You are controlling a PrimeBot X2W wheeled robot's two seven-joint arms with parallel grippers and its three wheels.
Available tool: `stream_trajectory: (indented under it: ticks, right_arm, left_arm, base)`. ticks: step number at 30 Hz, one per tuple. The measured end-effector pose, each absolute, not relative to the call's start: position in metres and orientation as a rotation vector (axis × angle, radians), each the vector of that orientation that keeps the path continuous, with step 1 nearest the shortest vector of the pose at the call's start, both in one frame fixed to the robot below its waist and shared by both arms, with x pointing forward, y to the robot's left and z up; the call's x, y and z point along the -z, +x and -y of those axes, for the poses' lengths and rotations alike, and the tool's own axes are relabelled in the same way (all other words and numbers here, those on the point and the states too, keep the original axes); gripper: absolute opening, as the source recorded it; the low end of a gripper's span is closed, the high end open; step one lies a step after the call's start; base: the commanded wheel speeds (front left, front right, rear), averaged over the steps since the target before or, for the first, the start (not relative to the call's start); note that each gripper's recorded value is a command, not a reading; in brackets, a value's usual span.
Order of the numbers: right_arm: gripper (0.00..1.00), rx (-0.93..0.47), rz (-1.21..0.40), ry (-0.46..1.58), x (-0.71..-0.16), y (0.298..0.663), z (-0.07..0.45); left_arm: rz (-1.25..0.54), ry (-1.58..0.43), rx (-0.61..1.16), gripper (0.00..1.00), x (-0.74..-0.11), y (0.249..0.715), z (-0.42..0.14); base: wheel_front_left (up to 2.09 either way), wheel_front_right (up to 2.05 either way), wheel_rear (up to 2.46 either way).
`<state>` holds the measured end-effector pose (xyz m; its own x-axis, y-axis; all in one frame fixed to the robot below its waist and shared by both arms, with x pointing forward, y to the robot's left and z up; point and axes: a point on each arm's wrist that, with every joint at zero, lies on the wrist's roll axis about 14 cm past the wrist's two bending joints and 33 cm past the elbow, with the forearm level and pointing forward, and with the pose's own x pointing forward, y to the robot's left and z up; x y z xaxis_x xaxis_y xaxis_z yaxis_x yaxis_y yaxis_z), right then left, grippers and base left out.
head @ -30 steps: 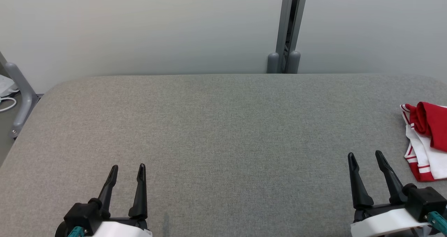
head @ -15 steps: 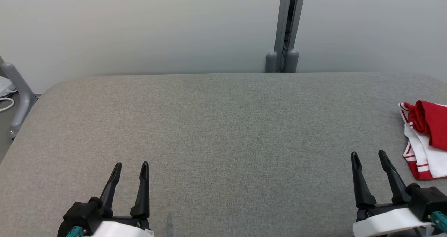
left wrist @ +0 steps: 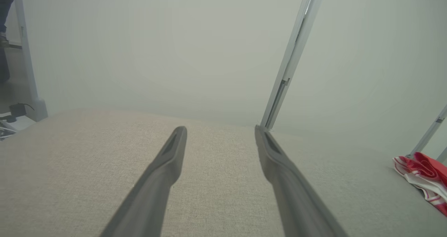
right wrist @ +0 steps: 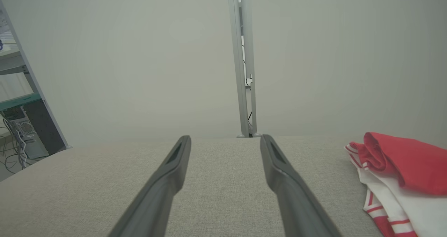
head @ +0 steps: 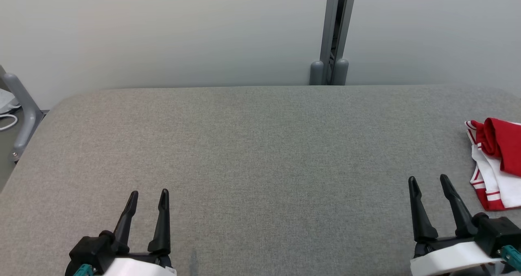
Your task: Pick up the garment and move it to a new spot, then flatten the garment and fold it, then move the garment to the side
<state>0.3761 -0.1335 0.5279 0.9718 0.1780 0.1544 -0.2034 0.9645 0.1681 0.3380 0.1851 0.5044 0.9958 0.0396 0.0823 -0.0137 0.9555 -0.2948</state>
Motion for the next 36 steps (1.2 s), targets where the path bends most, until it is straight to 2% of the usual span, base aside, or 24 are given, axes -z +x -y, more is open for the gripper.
stream_trajectory:
  ticks: [1, 11, 36]
  right_arm:
    - [0.00, -0.193, 0.131, 0.186, -0.525, 0.376, 0.133]
    - [0.00, -0.150, 0.054, 0.328, -0.505, 0.370, 0.140]
    - [0.00, -0.069, 0.006, 0.719, -0.502, 0.376, 0.156]
  left_arm:
    - [0.083, -0.297, -0.029, 0.00, -0.503, 0.338, -0.185]
    - [-0.007, -0.422, -0.074, 0.00, -0.480, 0.333, -0.192]
    - [-0.046, -0.785, -0.126, 0.00, -0.478, 0.345, -0.207]
  base:
    - [0.00, 0.00, 0.00]
    - [0.00, 0.00, 0.00]
    - [0.00, 0.00, 0.00]
